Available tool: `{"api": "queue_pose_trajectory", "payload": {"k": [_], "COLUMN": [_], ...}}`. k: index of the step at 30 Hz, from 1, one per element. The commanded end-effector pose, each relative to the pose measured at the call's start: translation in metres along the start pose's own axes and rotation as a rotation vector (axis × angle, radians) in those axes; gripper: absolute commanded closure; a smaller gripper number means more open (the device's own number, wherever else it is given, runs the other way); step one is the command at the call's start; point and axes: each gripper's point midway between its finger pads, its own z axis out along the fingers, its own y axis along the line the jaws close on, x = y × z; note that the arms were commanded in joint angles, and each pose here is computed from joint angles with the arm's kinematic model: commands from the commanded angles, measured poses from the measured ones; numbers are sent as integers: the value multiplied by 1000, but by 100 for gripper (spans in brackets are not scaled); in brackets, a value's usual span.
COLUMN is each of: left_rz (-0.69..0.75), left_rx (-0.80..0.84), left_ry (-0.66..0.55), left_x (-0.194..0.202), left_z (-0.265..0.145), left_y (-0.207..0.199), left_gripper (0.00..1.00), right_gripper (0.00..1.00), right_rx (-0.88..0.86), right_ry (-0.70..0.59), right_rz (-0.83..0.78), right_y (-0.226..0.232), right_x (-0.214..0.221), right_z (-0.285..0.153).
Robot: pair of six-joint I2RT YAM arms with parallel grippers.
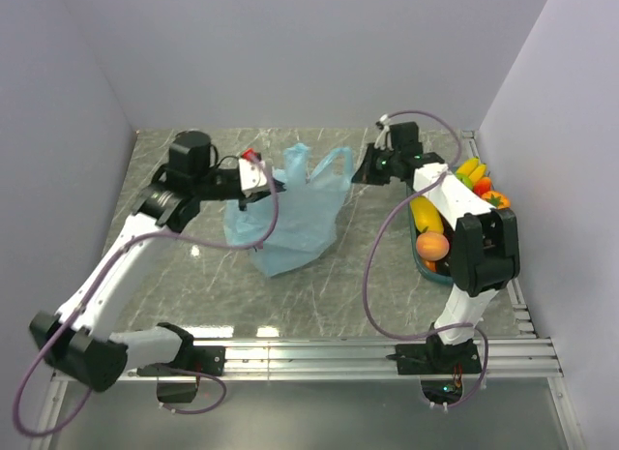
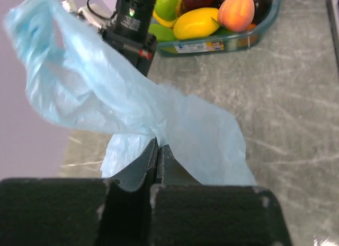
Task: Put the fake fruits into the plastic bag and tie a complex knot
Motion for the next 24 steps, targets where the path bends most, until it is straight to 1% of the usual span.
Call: {"api": "queue_pose_trajectory", "payload": {"k": [1, 2, 4, 5, 6, 7, 8, 9, 10, 11, 12, 13, 14, 15, 16, 17, 18, 19, 20, 22, 23, 24], "left_rz": [158, 232, 280, 361, 373, 408, 481, 471, 480, 501, 504, 509, 515, 510, 508, 509, 511, 508, 509, 511, 518, 525], "left_rx": [2, -21, 6, 8, 34, 50, 54, 71, 67, 57, 67, 72, 78, 91, 98, 108, 108, 111, 113, 120, 123, 131], "left_ry": [19, 21, 53, 66, 92, 107, 116, 127, 121, 112, 107, 107, 106, 104, 105, 107, 105, 102, 99, 92, 93, 90], "left_x": [-2, -7, 12, 13, 30, 38, 41, 56, 59, 58, 64, 66, 68, 70, 70, 72, 71, 71, 70, 69, 70, 70], "left_z": [-23, -33, -37, -45, -46, -48, -54, -52, -52, -54, -52, -51, -51, -50, -49, -48, -48, -48, -47, -47, -47, -46], "left_y": [-19, -23, -40, -47, -59, -66, -72, -81, -85, -87, -92, -94, -95, -98, -99, -100, -100, -100, -99, -101, -101, -103], "left_gripper": [100, 100, 100, 100, 100, 100, 100, 100, 100, 100, 100, 100, 100, 100, 100, 100, 100, 100, 100, 100, 100, 100], "right_gripper": [100, 100, 100, 100, 100, 100, 100, 100, 90, 77, 47, 33, 21, 16, 16, 15, 8, 6, 5, 4, 3, 3], "right_rx": [47, 51, 48, 30, 22, -2, -31, -65, -97, -178, -210, -230, -255, -288, -304, -329, -348, -382, -405, -414, -430, -414], "right_ry": [-193, -234, -255, -262, -265, -261, -262, -247, -225, -169, -141, -128, -136, -131, -144, -185, -201, -209, -221, -201, -176, -175], "right_rz": [-9, -4, -17, -35, -46, -56, -70, -81, -91, -120, -140, -173, -211, -260, -315, -369, -409, -472, -510, -567, -594, -613], "right_y": [-13, -18, -17, -12, -7, -1, 5, 12, 18, 33, 45, 53, 62, 80, 88, 100, 109, 125, 135, 145, 159, 161], "right_x": [-64, -79, -88, -91, -92, -89, -86, -81, -76, -62, -53, -45, -37, -25, -19, -13, -7, 3, 9, 18, 27, 28], "right_z": [-31, -42, -49, -54, -59, -61, -64, -64, -64, -65, -65, -66, -72, -72, -73, -81, -84, -86, -91, -90, -89, -88]}}
